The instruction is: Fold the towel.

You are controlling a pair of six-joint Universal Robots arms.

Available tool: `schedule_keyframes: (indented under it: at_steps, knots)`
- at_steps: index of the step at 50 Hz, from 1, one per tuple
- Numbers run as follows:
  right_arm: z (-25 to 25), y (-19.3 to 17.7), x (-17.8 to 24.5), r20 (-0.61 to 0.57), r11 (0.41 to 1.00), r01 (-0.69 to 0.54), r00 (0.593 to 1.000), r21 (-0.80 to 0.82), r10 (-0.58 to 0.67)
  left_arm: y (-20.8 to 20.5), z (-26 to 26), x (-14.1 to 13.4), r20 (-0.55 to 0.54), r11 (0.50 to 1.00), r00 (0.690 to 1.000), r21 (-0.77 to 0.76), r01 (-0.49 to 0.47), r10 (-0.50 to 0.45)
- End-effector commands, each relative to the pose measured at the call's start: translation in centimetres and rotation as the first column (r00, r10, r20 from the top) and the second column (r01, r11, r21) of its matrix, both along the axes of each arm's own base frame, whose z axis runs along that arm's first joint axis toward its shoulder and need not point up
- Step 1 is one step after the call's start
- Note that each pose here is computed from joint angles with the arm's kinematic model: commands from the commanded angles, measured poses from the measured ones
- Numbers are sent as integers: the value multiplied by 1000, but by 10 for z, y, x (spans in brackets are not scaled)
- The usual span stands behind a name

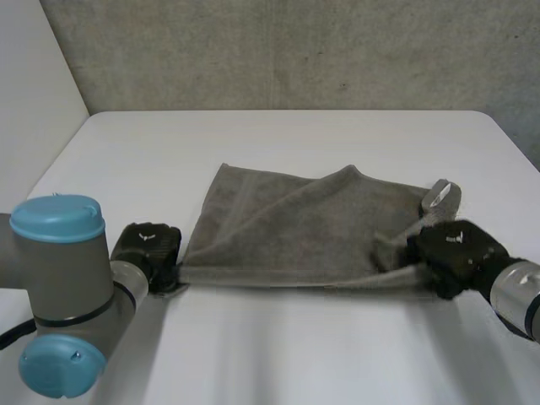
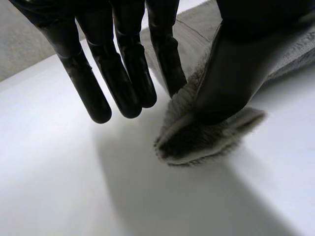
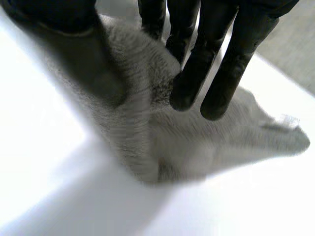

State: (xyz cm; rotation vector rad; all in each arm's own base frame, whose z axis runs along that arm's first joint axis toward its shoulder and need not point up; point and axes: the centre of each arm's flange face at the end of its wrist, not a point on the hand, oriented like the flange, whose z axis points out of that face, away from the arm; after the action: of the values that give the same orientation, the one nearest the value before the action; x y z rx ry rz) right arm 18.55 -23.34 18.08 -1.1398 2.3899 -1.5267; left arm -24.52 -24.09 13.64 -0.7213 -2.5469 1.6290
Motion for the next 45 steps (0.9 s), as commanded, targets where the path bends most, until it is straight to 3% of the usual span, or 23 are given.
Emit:
schedule_keyframes:
  at_steps: [1, 17, 24, 30, 35, 45]
  knots:
    - [-4, 6, -7, -151, 1000, 3, 988, 15, 0, 12, -3, -8, -7, 999, 999, 15, 41, -41]
    - [16, 6, 21, -71, 957, -201, 979, -208, 190, 25, -7, -15, -32, 996, 996, -38, 79, -80]
    - [46, 4, 36, -88, 859, -386, 921, -336, 379, 31, -8, -15, -30, 996, 996, -34, 87, -88]
    - [52, -4, 38, -131, 842, -426, 905, -331, 406, 35, -9, -15, -27, 995, 995, -27, 94, -95]
    - [48, -10, 45, -115, 861, -443, 897, -249, 428, 36, -10, -15, -26, 995, 995, -24, 97, -98]
    - [14, 12, 74, -163, 860, -498, 863, -108, 479, 37, -6, -13, -29, 995, 995, -32, 93, -94]
